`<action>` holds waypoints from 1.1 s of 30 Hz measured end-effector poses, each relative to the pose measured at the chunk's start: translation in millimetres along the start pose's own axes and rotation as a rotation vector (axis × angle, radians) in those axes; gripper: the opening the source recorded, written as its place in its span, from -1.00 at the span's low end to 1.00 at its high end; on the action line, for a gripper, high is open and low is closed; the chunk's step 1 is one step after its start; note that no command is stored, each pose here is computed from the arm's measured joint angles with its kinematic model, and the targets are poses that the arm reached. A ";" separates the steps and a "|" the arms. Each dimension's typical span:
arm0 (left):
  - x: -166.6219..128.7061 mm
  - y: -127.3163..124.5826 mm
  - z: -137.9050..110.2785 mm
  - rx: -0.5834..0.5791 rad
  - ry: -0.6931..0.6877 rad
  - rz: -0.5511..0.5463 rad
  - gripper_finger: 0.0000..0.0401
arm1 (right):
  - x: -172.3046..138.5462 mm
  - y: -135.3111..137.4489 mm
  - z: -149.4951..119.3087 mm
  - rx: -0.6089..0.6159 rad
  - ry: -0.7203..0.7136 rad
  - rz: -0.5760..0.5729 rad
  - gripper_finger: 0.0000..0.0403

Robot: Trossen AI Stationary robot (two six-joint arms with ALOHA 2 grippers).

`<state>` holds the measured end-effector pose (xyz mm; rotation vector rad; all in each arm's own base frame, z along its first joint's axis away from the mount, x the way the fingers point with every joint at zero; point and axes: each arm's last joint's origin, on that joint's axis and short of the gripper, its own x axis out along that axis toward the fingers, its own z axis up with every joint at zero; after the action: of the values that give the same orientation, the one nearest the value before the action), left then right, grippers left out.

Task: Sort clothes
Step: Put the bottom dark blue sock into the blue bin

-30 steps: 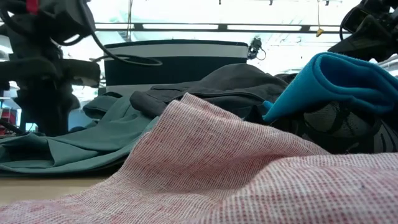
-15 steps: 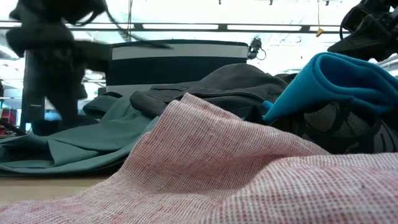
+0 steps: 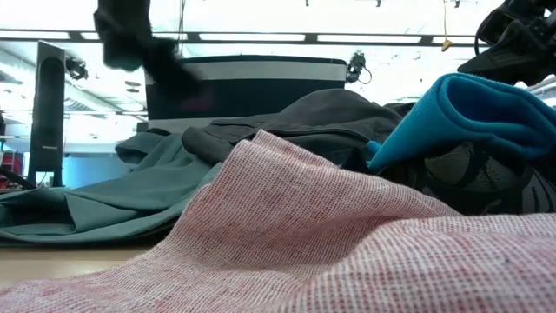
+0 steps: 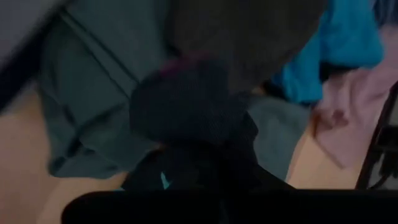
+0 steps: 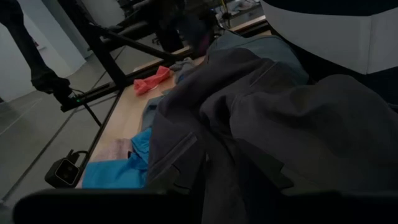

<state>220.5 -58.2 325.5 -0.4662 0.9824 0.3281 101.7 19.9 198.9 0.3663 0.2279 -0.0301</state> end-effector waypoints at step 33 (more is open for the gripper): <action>-85.2 85.4 145.5 0.273 -0.359 0.271 -1.00 | 0.0 0.0 0.0 0.000 0.000 0.000 -0.56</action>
<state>240.5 85.1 447.0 -0.0197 0.7229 0.4949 101.7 19.9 198.9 0.3662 0.2282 -0.0299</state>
